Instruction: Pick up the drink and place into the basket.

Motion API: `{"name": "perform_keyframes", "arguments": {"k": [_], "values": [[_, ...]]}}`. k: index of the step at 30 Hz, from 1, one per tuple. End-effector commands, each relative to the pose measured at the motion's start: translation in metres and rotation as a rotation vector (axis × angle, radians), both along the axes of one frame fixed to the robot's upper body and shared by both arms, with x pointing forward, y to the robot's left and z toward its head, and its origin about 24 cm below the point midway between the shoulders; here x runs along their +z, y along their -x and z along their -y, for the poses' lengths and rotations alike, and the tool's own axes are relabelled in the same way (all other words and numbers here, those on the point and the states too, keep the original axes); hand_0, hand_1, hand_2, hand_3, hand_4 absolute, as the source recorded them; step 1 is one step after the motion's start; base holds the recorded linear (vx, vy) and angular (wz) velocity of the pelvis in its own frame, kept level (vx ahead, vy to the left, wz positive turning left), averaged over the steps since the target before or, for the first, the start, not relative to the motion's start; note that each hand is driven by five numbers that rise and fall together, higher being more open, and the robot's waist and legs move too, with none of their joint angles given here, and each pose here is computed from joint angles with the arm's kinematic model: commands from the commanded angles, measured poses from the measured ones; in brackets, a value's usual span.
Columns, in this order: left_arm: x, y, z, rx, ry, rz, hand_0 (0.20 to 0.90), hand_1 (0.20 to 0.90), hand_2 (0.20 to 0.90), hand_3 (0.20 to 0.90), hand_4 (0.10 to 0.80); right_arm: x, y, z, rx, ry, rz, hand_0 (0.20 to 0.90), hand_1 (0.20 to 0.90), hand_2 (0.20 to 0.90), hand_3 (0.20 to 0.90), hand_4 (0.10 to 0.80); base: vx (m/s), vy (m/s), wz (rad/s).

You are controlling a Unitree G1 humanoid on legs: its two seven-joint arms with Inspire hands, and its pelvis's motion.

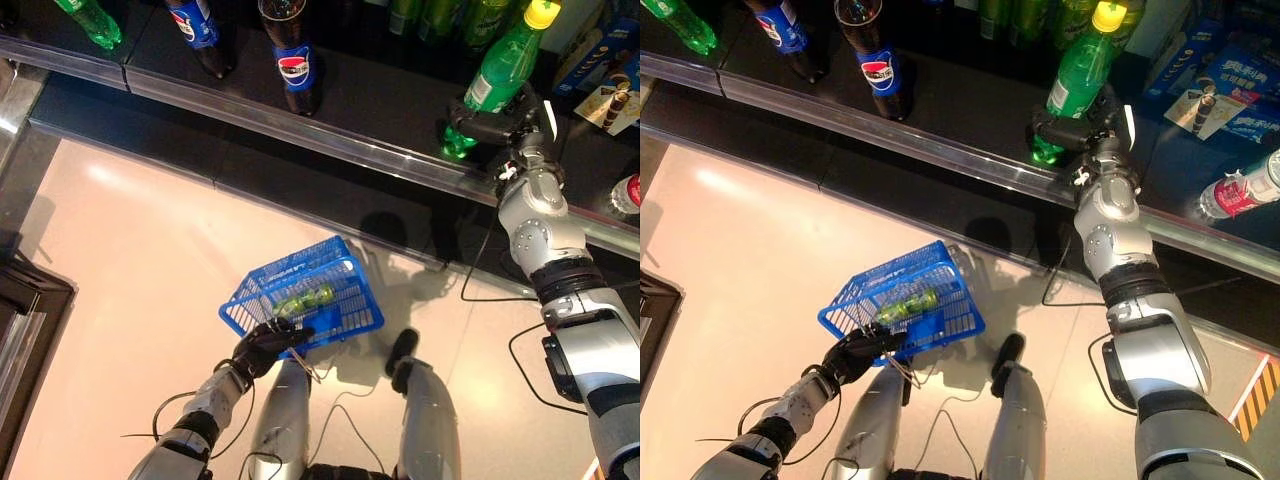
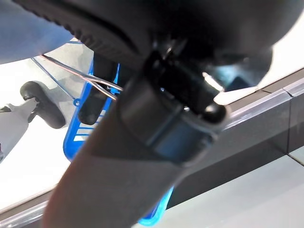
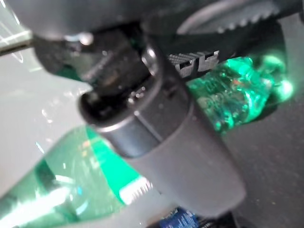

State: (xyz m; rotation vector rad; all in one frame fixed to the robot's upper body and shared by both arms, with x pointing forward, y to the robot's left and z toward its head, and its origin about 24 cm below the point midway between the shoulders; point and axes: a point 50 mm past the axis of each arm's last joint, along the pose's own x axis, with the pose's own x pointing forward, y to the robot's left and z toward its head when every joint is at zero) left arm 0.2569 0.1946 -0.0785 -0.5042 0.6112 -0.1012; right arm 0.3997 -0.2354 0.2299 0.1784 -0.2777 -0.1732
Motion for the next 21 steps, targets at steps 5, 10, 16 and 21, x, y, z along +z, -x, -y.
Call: {"name": "perform_keyframes", "arguments": {"k": [5,10,16,21], "values": [[-0.015,0.035,-0.02,-0.086,-0.054,-0.067,0.3,0.3,0.3,0.2,0.1,0.082,0.009,-0.011,0.08,-0.03,0.305,0.3,0.3,0.3,0.2,0.1,0.0,0.0,0.0],[-0.016,0.036,-0.021,-0.089,-0.055,-0.067,0.3,0.3,0.3,0.2,0.1,0.081,0.009,-0.012,0.083,-0.035,0.309,0.3,0.3,0.3,0.2,0.1,0.0,0.0,0.0],[-0.016,0.036,-0.019,-0.091,-0.052,-0.066,0.3,0.3,0.3,0.2,0.1,0.084,0.01,-0.017,0.092,-0.018,0.324,0.3,0.3,0.3,0.2,0.1,0.0,0.0,0.0],[-0.015,0.035,-0.02,-0.082,-0.046,-0.052,0.3,0.3,0.3,0.2,0.1,0.089,0.013,-0.026,0.096,0.093,0.37,0.3,0.3,0.3,0.2,0.1,0.0,0.0,0.0]]}}
